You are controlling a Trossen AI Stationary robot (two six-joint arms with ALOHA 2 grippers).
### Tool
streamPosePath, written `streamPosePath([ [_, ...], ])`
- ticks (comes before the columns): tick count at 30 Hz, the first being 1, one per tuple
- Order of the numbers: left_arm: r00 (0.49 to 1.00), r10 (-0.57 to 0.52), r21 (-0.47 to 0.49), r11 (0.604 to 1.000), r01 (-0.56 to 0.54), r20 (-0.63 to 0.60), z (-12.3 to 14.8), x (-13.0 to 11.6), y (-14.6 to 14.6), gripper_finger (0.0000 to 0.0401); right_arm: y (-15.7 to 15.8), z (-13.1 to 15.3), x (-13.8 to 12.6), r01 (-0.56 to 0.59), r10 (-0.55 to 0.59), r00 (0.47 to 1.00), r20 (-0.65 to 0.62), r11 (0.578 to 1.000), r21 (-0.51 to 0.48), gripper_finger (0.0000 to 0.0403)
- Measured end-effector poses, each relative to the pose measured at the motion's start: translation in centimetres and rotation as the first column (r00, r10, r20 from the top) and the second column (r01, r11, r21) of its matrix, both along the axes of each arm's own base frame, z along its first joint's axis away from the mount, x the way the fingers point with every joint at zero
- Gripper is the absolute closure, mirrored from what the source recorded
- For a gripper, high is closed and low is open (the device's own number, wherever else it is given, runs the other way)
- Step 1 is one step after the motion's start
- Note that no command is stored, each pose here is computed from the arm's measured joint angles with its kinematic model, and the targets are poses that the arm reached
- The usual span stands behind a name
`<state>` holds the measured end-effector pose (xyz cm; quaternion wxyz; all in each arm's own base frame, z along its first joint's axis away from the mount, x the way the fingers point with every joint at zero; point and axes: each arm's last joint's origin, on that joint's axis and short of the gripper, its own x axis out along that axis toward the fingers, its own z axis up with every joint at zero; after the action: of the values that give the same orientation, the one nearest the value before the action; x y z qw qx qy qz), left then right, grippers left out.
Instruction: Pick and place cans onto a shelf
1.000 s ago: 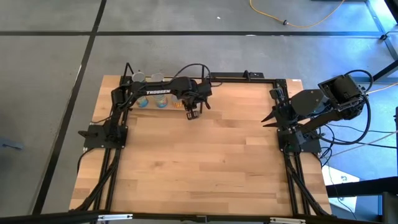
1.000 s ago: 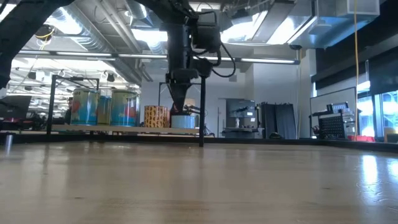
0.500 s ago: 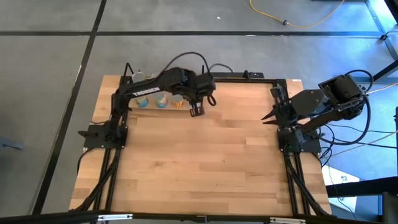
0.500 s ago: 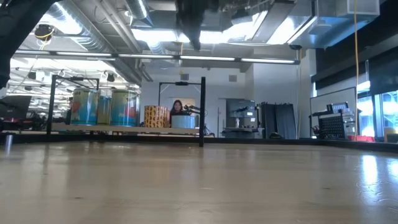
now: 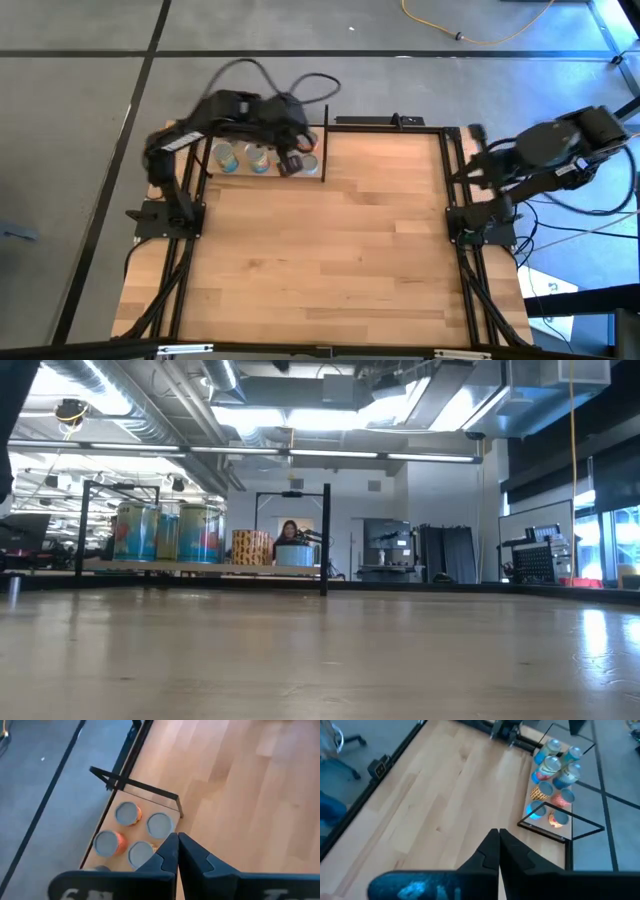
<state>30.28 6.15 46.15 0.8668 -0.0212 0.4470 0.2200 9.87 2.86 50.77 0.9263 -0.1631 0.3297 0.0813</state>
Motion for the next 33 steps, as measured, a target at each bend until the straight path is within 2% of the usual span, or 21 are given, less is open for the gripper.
streamPosePath([
  [7,0.989,-0.022,0.027,0.999,0.018,0.144,4.0,-5.8,-1.5,0.0401,-1.4,-0.2,-3.5,0.081,-0.083,0.994,0.071,0.996,0.037,0.04],
  [14,0.959,-0.026,0.02,1.0,0.021,0.284,6.8,-12.7,-3.2,0.0401,-2.6,-3.0,-6.7,0.161,-0.169,0.984,0.05,0.979,0.127,0.0401],
  [18,0.931,-0.014,-0.009,1.0,0.018,0.365,7.3,-16.1,-4.1,0.0401,-3.0,-4.7,-7.7,0.198,-0.217,0.973,0.083,0.961,0.191,0.0401],
  [24,0.894,0.033,-0.016,0.999,-0.029,0.447,5.9,-20.1,-4.9,0.0401,-3.2,-7.2,-8.2,0.191,-0.231,0.962,0.146,0.95,0.248,0.0402],
  [33,0.805,0.026,-0.044,0.999,0.0,0.593,0.2,-23.0,-5.2,0.0401,-2.9,-10.8,-7.4,0.193,-0.269,0.943,0.198,0.923,0.333,0.0402],
])
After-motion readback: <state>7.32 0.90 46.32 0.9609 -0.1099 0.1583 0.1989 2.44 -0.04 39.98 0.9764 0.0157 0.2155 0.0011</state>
